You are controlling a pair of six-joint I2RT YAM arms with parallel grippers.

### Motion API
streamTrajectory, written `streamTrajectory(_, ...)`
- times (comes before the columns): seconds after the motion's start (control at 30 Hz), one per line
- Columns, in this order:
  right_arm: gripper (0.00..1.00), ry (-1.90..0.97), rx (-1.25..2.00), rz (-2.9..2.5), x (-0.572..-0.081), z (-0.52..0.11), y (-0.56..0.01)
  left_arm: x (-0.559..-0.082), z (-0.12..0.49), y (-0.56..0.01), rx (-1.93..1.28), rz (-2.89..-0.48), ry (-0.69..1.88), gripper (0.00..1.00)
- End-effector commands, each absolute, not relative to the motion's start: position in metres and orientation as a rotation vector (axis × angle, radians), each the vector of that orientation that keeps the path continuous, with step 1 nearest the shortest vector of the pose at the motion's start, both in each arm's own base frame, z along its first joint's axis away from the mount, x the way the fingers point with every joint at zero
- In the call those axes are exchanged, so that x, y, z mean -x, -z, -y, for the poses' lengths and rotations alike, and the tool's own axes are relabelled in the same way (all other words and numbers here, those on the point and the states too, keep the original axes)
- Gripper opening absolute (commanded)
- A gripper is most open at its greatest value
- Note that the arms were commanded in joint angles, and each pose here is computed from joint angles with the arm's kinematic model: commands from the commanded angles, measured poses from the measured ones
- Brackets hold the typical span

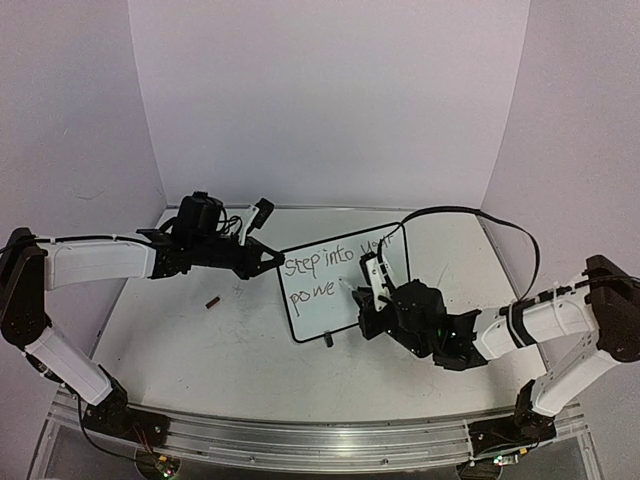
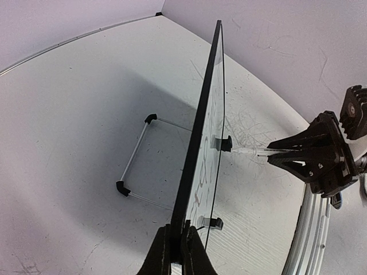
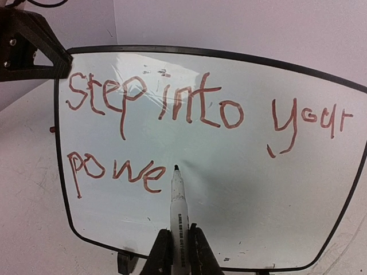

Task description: Write a sentence on the whiteboard

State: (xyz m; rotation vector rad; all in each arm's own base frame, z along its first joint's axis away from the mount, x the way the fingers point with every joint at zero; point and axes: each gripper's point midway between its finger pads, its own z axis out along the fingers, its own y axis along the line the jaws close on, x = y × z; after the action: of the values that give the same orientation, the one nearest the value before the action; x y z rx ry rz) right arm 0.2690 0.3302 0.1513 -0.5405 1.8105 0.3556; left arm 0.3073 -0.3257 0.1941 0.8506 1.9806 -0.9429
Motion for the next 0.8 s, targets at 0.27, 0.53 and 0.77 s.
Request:
streamTrajectory(0.27,0.0,-0.369,0.54,-1.765,-0.281,-0.347,-0.163,-0.309,0.314,-0.183,-0.881,-2.006,0.828,0.0)
streamTrajectory(0.53,0.0,-0.35,0.528,-1.781,-0.286,-0.347,-0.158,-0.309,0.314,-0.184,-0.881,-2.005,0.828,0.0)
streamTrajectory(0.77,0.0,-0.319,0.522,-1.827,-0.286,-0.341,-0.144,-0.309,0.314,-0.184,-0.88,-2.003,0.827,0.0)
